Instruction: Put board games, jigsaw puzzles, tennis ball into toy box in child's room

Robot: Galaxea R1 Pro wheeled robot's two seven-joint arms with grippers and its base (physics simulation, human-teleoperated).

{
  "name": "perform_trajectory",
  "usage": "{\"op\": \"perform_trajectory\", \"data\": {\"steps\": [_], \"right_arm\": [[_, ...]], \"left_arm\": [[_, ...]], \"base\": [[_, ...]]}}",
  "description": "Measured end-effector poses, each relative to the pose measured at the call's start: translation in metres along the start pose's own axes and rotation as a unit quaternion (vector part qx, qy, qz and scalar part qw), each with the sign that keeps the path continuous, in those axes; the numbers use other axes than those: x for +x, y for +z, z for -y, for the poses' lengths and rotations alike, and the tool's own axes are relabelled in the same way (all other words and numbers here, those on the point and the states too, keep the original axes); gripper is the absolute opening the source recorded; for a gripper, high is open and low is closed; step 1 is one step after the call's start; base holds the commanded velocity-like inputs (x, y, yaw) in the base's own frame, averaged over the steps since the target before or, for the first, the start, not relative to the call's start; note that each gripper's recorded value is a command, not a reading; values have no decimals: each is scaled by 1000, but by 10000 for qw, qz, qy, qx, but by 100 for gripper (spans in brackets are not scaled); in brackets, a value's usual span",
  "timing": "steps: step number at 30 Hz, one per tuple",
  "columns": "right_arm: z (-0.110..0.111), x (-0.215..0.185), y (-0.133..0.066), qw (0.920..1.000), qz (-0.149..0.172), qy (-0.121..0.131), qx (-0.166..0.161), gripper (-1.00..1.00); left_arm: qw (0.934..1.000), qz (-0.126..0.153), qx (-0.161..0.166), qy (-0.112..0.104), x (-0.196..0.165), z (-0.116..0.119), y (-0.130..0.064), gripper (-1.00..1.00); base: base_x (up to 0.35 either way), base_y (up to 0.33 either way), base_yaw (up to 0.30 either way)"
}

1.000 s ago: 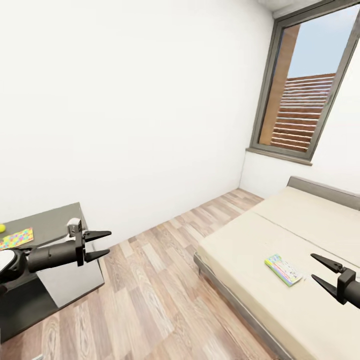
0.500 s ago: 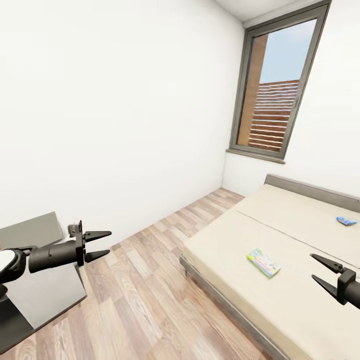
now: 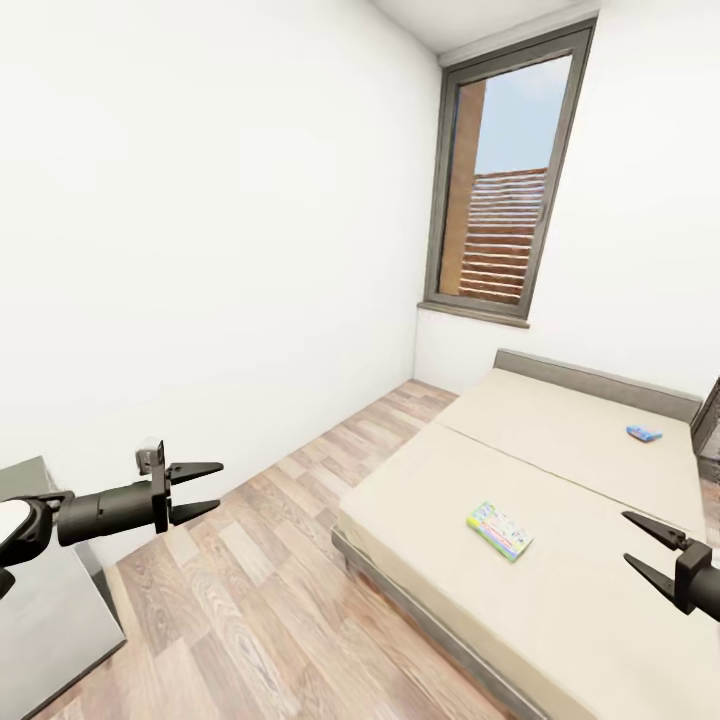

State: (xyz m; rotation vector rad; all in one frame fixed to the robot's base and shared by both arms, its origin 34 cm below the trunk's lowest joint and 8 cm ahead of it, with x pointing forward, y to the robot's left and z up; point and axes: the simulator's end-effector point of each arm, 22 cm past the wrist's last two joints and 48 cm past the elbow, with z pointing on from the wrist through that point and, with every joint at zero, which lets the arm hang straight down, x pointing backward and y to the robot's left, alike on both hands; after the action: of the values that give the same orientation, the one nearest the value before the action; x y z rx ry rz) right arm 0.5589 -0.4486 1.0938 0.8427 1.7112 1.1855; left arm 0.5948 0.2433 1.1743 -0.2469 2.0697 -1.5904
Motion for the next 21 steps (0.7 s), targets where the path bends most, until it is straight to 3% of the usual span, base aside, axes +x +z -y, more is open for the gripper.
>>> {"op": "perform_trajectory", "data": {"steps": [12,21], "right_arm": [[1,0,1,10000,-1,11,14,100],[8,1,3,10000,-18,48,71,100]], "left_arm": [[10000,-6,-8,-14,0,-2,1,100],[10000,-23,-33,-60,0,-7,3,100]], "base": [[36,7,-55],[145,151,-118]]}}
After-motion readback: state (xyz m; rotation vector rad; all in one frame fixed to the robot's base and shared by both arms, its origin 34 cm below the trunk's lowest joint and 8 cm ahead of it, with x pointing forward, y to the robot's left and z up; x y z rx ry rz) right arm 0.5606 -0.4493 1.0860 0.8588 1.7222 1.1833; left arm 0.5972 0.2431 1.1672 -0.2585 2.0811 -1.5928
